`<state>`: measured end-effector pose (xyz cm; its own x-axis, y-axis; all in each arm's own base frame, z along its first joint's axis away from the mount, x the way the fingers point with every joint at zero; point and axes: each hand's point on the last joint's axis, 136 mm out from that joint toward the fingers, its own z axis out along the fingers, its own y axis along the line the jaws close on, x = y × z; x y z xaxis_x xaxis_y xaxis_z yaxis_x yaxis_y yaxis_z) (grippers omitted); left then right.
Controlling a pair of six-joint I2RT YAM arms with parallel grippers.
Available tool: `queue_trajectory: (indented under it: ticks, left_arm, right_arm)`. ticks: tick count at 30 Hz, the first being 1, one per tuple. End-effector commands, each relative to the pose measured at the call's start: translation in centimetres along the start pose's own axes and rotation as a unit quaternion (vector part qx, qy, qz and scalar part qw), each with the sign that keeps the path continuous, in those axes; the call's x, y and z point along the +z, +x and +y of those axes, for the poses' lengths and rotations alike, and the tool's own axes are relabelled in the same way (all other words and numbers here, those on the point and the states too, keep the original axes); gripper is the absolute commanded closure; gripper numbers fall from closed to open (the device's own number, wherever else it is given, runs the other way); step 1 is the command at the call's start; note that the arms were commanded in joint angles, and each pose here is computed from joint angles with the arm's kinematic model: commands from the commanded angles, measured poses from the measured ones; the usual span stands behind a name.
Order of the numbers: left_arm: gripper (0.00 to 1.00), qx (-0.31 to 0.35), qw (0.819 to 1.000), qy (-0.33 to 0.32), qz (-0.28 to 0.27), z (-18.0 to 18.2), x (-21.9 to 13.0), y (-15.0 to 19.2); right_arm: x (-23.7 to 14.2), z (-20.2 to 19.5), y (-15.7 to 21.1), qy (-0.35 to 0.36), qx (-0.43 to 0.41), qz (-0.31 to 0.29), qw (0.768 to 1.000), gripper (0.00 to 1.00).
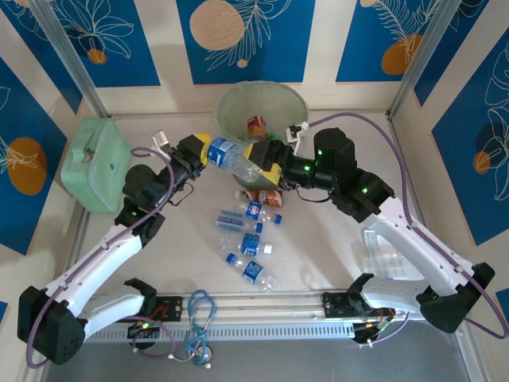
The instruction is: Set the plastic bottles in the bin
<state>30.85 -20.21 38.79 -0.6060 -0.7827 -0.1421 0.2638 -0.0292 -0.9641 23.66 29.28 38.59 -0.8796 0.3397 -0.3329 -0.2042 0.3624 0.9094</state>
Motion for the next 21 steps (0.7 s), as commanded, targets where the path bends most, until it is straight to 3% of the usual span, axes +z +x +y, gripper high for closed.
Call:
queue_trajectory:
  ticks: [1,5,13,21]
  left_arm:
    - [0.81,0.009,0.998,0.051,-0.019,-2.0,-0.1,-0.4]
    - [0.82,0.011,0.998,0.056,-0.016,-2.2,0.0,-0.1]
    - [0.82,0.013,0.998,0.058,-0.013,-2.0,0.1,0.2]
    - [0.82,0.009,0.999,0.043,-0.007,-1.0,0.2,0.4]
  right_arm:
    - [-0.1,0.6,0.2,-0.014,0.014,-0.008,1.000,0.06]
    - [0.1,0.8,0.5,-0.017,0.014,-0.005,1.000,0.08]
    - [1.1,1.1,1.1,-0.023,0.007,0.009,1.000,0.24]
    - [1.0,1.0,1.2,-0.017,-0.003,0.007,1.000,0.33]
